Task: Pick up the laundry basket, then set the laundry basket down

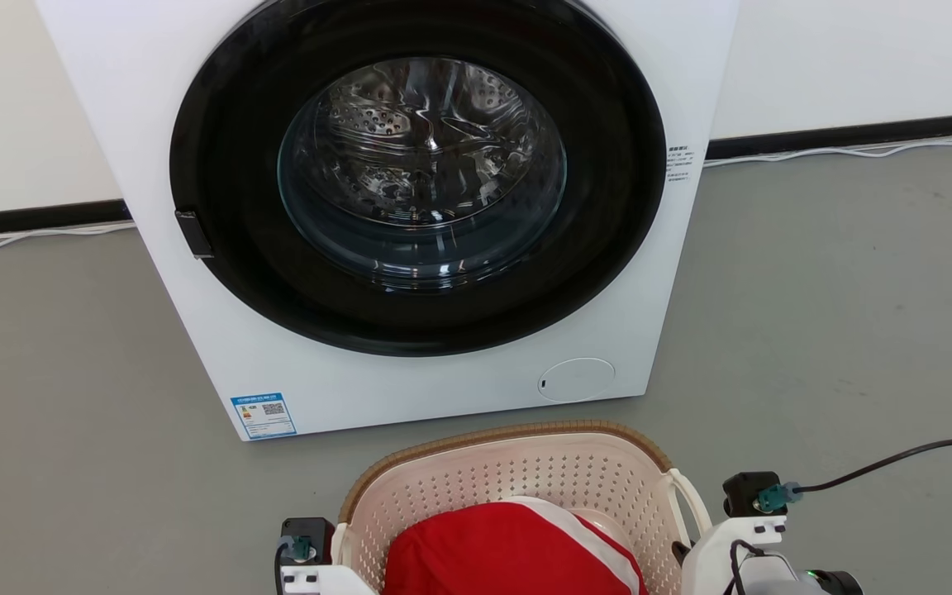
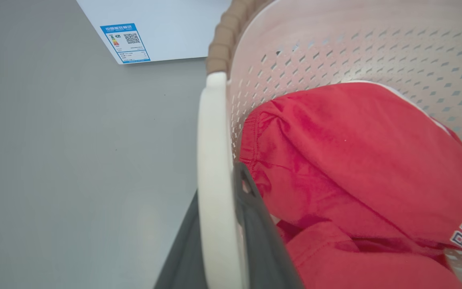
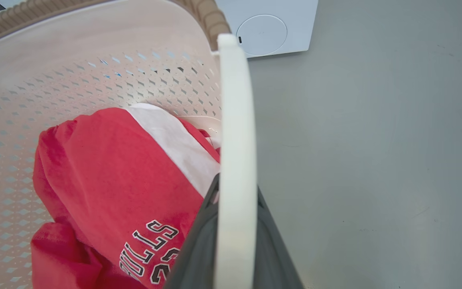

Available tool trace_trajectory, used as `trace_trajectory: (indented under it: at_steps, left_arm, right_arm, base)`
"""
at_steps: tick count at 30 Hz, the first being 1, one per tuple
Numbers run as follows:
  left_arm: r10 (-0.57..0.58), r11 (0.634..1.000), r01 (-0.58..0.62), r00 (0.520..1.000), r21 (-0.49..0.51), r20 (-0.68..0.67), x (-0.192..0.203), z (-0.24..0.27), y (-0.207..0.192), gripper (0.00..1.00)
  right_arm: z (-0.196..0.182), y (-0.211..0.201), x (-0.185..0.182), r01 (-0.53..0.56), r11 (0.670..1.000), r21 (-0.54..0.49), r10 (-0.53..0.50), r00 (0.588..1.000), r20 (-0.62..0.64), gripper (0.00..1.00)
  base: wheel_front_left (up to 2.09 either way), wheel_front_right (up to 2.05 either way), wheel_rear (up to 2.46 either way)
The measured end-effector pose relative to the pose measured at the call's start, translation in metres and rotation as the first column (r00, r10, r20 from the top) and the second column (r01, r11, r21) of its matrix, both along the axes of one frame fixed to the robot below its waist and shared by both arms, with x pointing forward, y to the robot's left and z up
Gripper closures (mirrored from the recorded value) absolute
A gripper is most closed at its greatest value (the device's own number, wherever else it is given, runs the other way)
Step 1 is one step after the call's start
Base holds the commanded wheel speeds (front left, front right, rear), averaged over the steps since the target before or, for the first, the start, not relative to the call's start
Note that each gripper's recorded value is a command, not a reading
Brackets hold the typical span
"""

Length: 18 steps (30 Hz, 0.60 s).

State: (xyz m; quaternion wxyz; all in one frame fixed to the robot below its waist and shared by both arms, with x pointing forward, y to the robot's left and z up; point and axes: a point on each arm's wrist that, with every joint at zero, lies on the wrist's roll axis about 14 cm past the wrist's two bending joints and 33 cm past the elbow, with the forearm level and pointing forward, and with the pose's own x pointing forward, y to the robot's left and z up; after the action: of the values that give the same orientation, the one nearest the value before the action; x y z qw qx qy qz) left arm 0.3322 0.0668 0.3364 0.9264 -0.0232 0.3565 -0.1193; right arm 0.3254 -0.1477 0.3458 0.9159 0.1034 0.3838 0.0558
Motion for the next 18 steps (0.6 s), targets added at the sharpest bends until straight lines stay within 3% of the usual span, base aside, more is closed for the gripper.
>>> trace_trajectory:
  at_steps: [18]
  left_arm:
    - [-0.007, 1.000, 0.007, 1.000, 0.002, -0.013, 0.0015, -0.0058, -0.0016, 1.00]
  right_arm:
    - [-0.0074, -0.0008, -0.0018, 0.006, 1.000, 0.003, -0.006, 1.000, -0.021, 1.00]
  base:
    - [0.00, 0.00, 0.00]
